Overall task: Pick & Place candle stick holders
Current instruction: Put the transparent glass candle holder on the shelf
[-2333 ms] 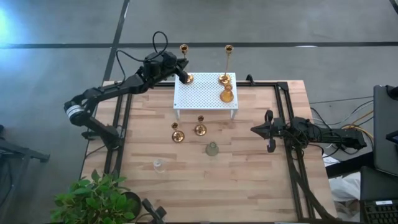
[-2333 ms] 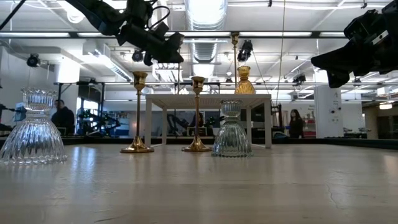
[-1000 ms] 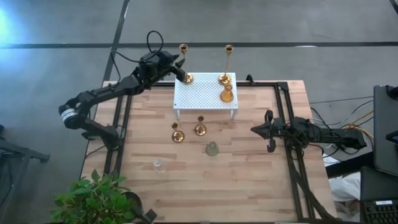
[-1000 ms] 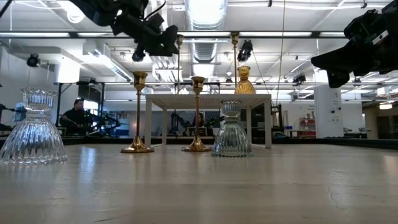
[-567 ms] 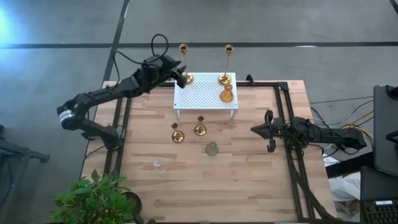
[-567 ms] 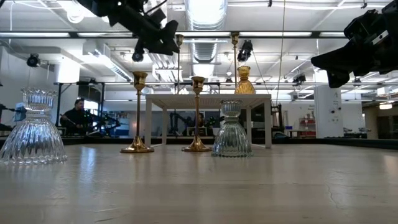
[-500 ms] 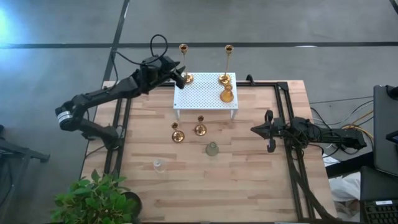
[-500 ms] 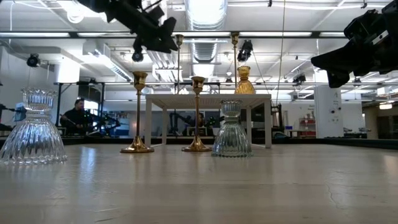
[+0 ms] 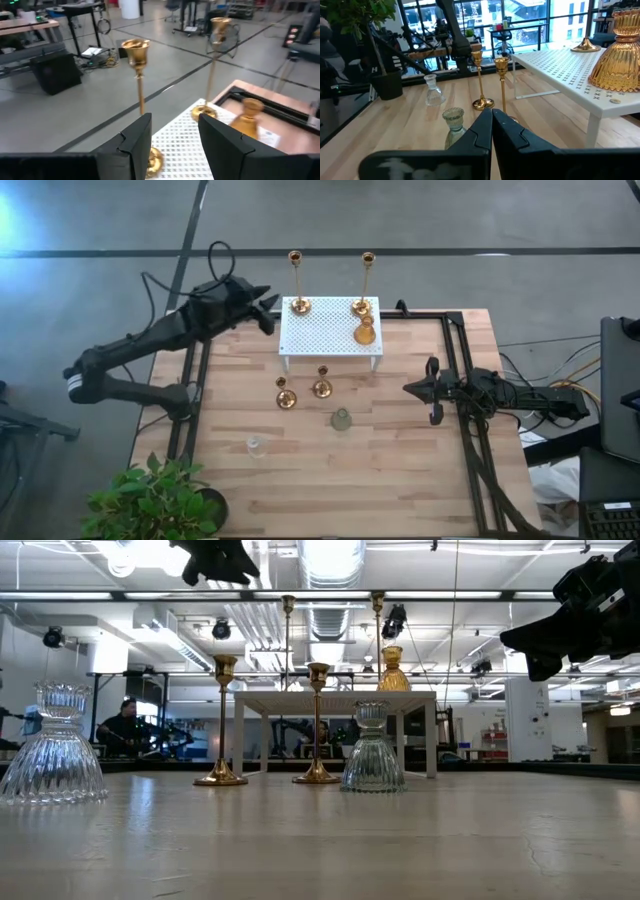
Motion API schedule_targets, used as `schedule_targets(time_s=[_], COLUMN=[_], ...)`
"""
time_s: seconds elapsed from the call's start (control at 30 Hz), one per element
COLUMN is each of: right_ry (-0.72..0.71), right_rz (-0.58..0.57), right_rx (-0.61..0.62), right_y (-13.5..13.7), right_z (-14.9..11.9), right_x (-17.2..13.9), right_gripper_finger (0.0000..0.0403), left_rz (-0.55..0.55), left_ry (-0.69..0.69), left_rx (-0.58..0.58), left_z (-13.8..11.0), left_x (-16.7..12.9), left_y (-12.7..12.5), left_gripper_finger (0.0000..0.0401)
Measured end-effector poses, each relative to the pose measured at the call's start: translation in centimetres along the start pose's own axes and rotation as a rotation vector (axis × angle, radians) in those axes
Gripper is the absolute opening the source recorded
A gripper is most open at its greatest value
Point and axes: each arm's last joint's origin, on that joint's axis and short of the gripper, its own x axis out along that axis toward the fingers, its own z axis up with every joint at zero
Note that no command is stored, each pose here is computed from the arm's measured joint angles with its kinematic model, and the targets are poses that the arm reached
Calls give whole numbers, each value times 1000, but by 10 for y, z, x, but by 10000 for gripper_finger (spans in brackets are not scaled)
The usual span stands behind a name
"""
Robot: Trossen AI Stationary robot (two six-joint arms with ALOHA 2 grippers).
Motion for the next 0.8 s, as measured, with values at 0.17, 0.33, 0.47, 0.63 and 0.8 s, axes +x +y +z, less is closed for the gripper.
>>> schedule_targets(time_s=[0.17,0.33,0.47,0.63,0.8], right_ry=[0,0,0,0,0], right_rz=[0,0,0,0,0], right_rx=[0,0,0,0,0], right_y=[0,0,0,0,0], right_z=[0,0,0,0,0], right_x=[0,0,0,0,0], right_gripper_finger=[8,8,8,8,8], left_rz=[-147,-365,-455,-530,-576], left_ry=[-25,-18,63,222,355], left_rx=[3,10,43,70,69], left_z=[5,7,6,4,-1], left_x=[-22,-38,-54,-76,-93], left_y=[-7,-18,-24,-32,-38], left_gripper_finger=[167,167,167,167,167])
